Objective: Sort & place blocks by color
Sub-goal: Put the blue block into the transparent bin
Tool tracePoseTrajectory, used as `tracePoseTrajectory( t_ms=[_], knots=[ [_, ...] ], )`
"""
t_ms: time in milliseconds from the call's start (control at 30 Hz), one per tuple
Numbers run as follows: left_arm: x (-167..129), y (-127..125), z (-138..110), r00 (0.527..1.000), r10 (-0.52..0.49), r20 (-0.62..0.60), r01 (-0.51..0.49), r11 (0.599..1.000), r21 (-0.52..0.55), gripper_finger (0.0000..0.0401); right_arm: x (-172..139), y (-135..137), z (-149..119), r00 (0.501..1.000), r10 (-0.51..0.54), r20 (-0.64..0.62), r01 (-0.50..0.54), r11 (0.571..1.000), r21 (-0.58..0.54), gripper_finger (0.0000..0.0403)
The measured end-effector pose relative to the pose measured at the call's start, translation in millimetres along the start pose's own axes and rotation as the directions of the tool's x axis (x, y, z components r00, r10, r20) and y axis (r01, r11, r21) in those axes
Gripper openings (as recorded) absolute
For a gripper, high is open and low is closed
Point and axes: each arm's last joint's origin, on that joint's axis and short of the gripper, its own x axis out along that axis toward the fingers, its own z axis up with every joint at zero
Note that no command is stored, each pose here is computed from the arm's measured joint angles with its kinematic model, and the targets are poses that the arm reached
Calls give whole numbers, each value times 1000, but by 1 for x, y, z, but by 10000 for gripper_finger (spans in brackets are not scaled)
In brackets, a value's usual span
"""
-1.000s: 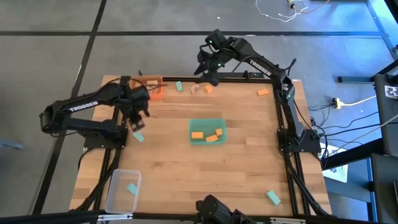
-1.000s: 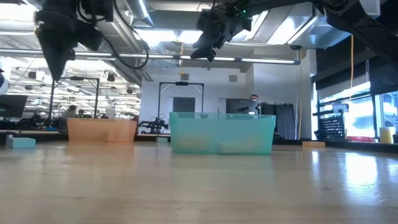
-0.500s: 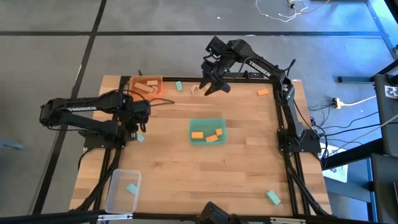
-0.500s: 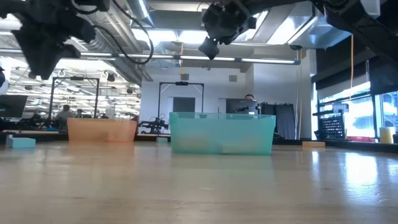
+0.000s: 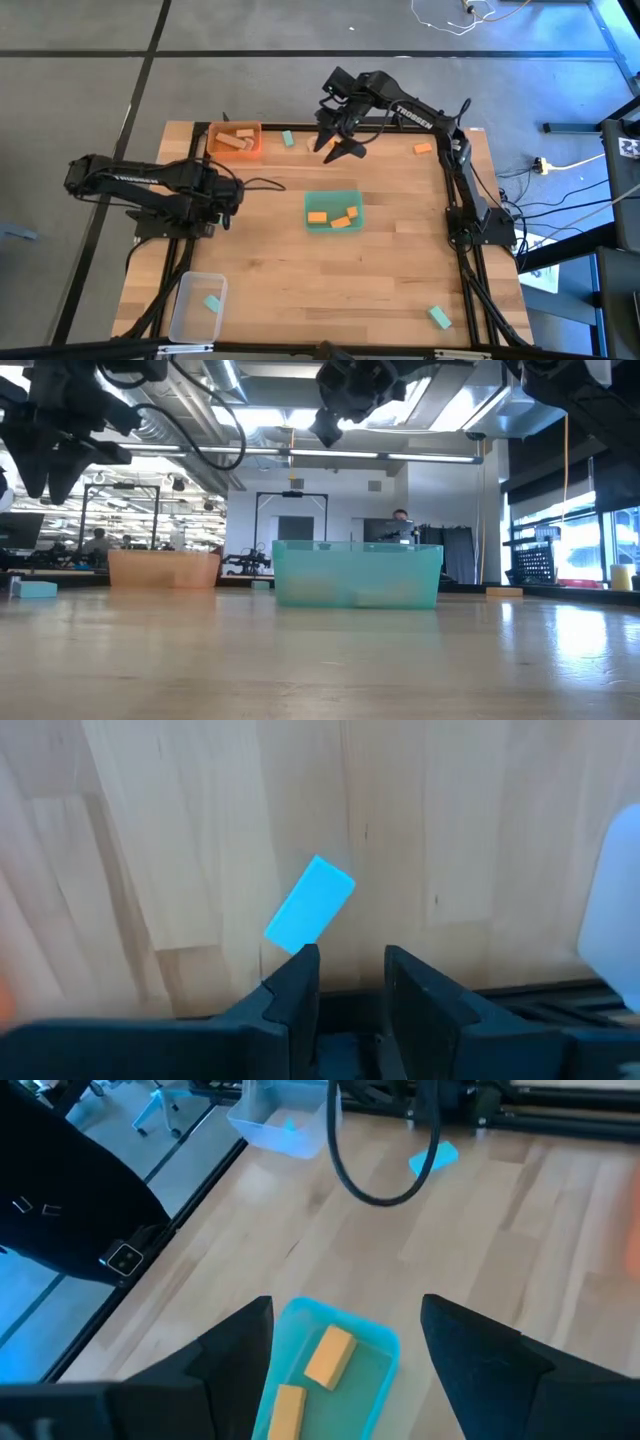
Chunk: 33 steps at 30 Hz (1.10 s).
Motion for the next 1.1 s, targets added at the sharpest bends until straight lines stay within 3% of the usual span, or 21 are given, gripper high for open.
tracePoseTrajectory(
  t_ms=[567,733,1100],
  knots=[
    [0,-1,4,999,4,40,1,994,-107,106,6,-2,10,999,-28,45,32,995,-96,255],
    [0,0,4,997,62,36,-55,981,-187,106,6,-2,10,998,-36,42,40,994,-98,255],
    [0,1,7,995,67,68,-51,976,-211,106,6,-6,8,987,-153,-46,148,984,-99,255]
  ],
)
